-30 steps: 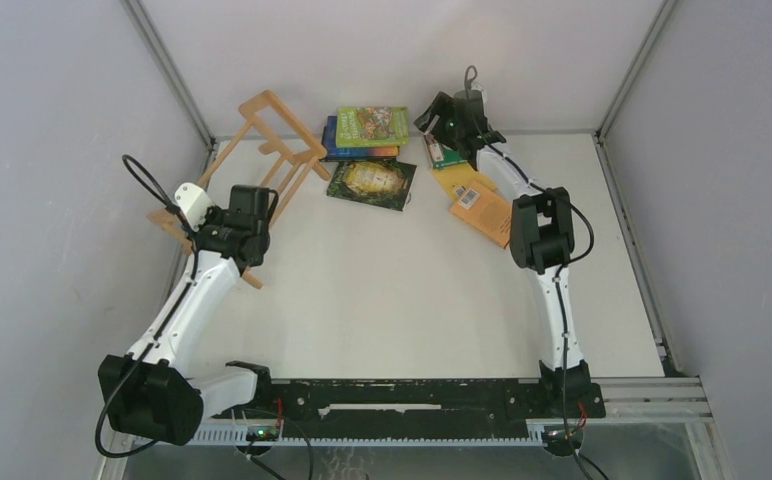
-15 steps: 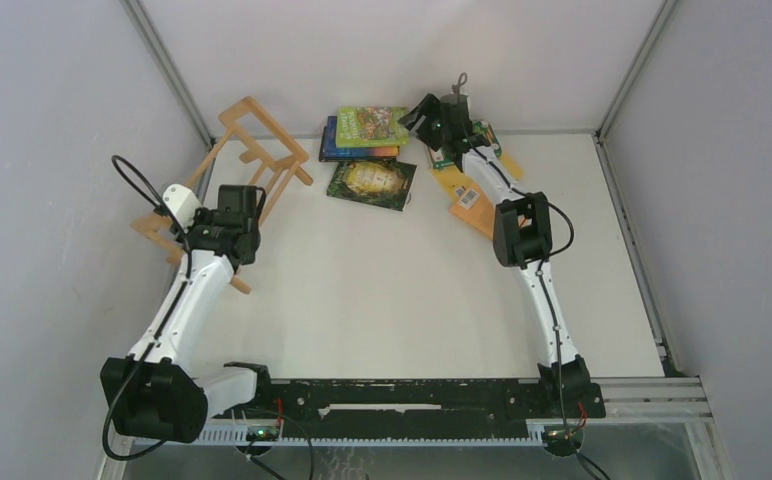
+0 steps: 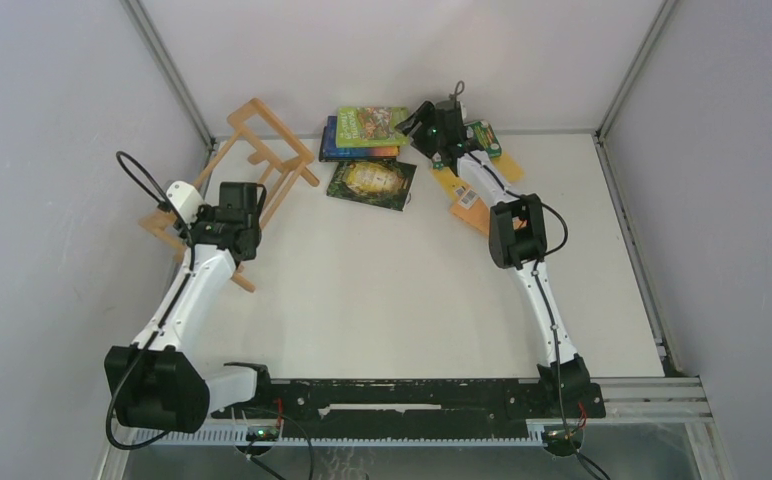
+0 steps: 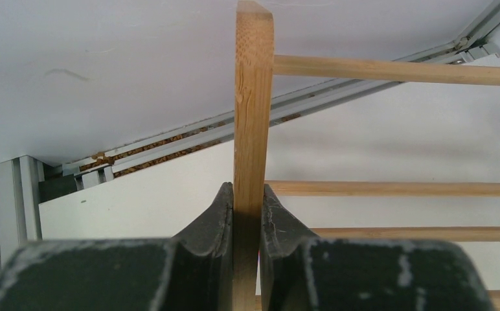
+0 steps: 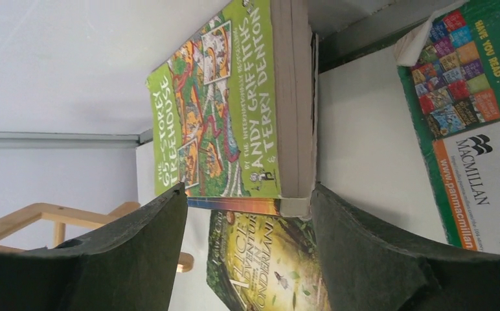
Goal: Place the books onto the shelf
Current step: Place the shelf at the center of the board.
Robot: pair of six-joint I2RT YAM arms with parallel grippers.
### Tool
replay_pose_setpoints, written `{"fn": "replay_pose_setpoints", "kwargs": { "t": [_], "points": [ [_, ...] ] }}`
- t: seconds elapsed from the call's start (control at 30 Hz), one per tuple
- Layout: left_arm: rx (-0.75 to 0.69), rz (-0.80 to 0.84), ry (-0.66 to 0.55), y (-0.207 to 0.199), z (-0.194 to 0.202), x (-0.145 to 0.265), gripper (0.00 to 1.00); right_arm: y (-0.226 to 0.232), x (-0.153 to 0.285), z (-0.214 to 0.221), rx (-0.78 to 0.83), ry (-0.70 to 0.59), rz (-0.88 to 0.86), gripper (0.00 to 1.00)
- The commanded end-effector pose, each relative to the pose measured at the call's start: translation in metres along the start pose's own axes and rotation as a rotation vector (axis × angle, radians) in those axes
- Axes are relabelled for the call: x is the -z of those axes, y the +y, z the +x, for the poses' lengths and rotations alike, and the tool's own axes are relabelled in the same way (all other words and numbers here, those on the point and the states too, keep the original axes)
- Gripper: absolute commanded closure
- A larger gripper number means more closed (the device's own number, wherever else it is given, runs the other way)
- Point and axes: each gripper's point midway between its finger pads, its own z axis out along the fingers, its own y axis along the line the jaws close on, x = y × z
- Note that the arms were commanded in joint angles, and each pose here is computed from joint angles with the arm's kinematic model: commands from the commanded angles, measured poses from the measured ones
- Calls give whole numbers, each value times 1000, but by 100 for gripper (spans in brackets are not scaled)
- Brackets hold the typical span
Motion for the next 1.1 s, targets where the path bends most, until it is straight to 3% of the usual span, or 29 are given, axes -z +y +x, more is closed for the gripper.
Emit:
{"fn": "replay_pose_setpoints", "kwargs": {
  "t": [0.0,1.07],
  "points": [
    [307,39,-101,-23,-48,3,100,28,0,-19,-28,-62,-70,23],
    [328,32,-102,-19,-46,3,100,16,-20,-15,-142,-65,-115,26]
  ]
}}
